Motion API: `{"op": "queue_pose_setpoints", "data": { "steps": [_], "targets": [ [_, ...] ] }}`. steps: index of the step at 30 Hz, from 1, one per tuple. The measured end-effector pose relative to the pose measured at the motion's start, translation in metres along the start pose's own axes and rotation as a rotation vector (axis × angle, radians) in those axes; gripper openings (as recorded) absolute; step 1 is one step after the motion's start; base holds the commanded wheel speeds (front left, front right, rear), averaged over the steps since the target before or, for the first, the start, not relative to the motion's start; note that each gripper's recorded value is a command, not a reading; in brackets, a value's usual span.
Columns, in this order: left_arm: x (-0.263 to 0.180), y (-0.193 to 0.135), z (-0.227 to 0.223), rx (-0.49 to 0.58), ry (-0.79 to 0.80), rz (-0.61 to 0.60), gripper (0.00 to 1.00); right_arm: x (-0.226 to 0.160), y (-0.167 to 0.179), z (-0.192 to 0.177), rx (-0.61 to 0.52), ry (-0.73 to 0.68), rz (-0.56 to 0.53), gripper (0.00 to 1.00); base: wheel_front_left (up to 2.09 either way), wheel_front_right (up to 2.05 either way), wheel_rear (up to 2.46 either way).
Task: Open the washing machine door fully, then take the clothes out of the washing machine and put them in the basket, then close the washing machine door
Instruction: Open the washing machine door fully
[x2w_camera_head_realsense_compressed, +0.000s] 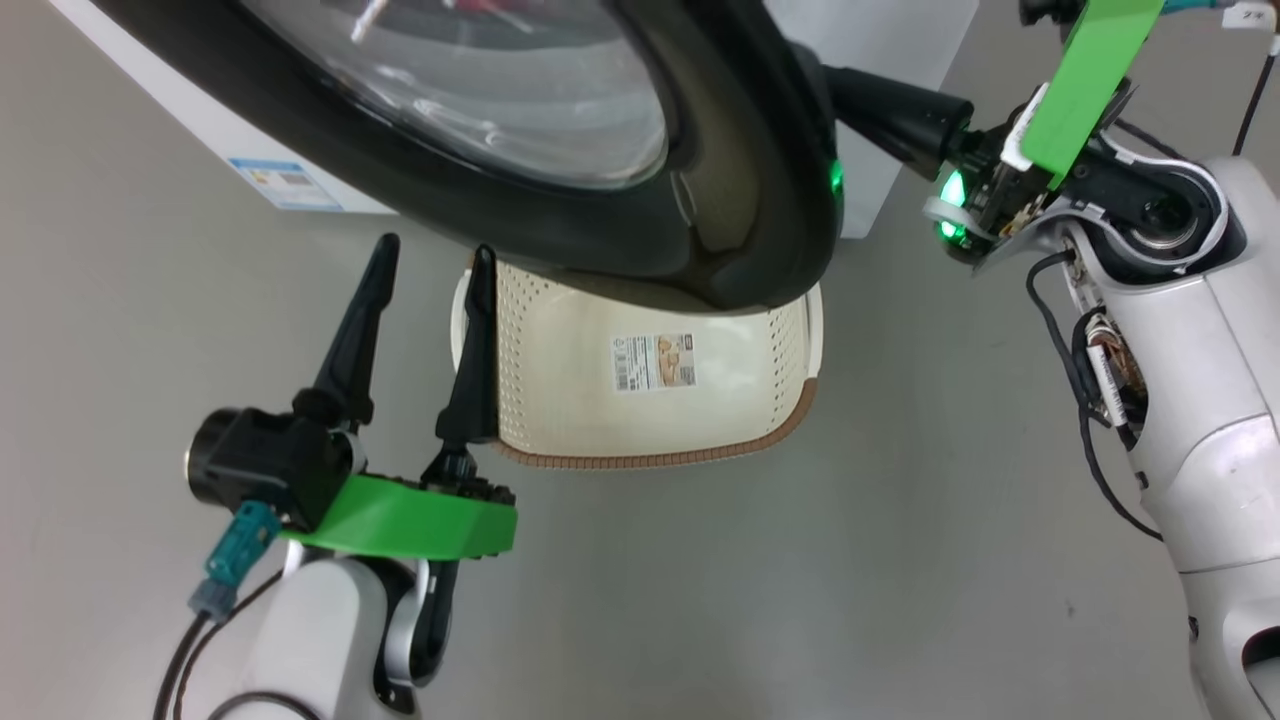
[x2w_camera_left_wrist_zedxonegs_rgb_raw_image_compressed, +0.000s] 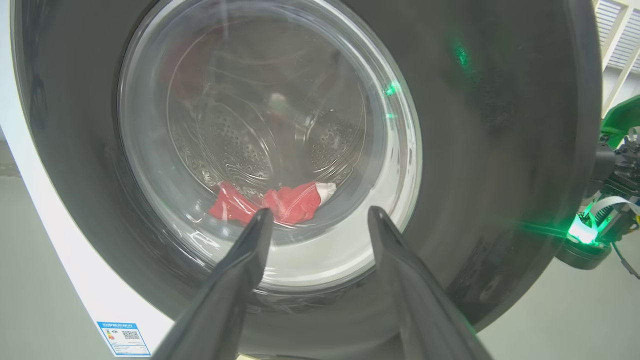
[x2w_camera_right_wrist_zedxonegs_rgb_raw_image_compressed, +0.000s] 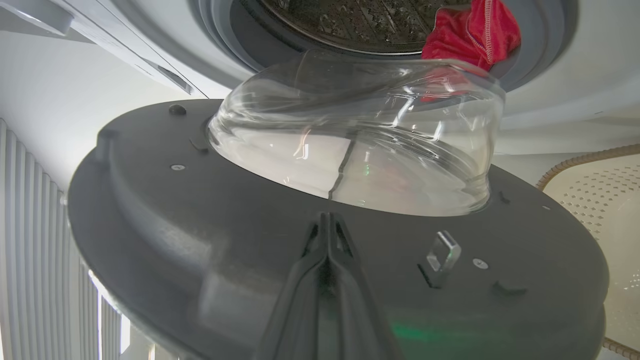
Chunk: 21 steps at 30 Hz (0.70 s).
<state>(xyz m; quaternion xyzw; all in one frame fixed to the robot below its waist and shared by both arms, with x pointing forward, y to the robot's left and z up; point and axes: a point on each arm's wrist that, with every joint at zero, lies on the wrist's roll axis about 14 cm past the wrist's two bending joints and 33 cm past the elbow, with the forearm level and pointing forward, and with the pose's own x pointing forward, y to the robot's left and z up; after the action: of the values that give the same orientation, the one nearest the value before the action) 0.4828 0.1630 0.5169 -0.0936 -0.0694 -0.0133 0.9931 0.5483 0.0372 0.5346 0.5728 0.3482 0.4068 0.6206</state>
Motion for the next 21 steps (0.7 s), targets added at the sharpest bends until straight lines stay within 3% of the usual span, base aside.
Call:
{"op": "queue_pose_setpoints", "data": {
  "steps": [6,7,9,10,11,12,21],
  "targets": [
    [-0.005,-0.003,0.007,-0.005,-0.012,-0.004,1.0,-0.002,0.011,-0.002,-0.028,-0.026,-0.008,0.0,0.0,0.0,0.0],
    [-0.005,-0.004,0.008,-0.007,-0.013,-0.007,1.0,-0.004,0.01,0.001,-0.035,-0.057,-0.019,0.32,0.0,0.0,0.0],
    [-0.004,-0.005,0.006,-0.009,-0.01,-0.009,1.0,-0.006,0.005,0.006,-0.049,-0.089,-0.039,0.58,0.0,0.0,0.0],
    [-0.004,-0.006,0.005,-0.01,-0.008,-0.011,1.0,-0.007,0.003,0.009,-0.057,-0.109,-0.047,0.9,0.0,0.0,0.0],
    [-0.003,-0.006,0.004,-0.011,-0.006,-0.011,1.0,-0.008,0.003,0.013,-0.066,-0.131,-0.052,0.9,0.0,0.0,0.0],
    [-0.003,-0.006,0.002,-0.012,-0.004,-0.012,1.0,-0.009,0.003,0.017,-0.083,-0.161,-0.055,1.0,0.0,0.0,0.0],
    [0.002,-0.01,-0.003,-0.021,0.004,-0.021,1.0,-0.045,-0.022,0.051,-0.374,-0.443,-0.232,1.0,0.0,0.0,0.0]
  ]
}}
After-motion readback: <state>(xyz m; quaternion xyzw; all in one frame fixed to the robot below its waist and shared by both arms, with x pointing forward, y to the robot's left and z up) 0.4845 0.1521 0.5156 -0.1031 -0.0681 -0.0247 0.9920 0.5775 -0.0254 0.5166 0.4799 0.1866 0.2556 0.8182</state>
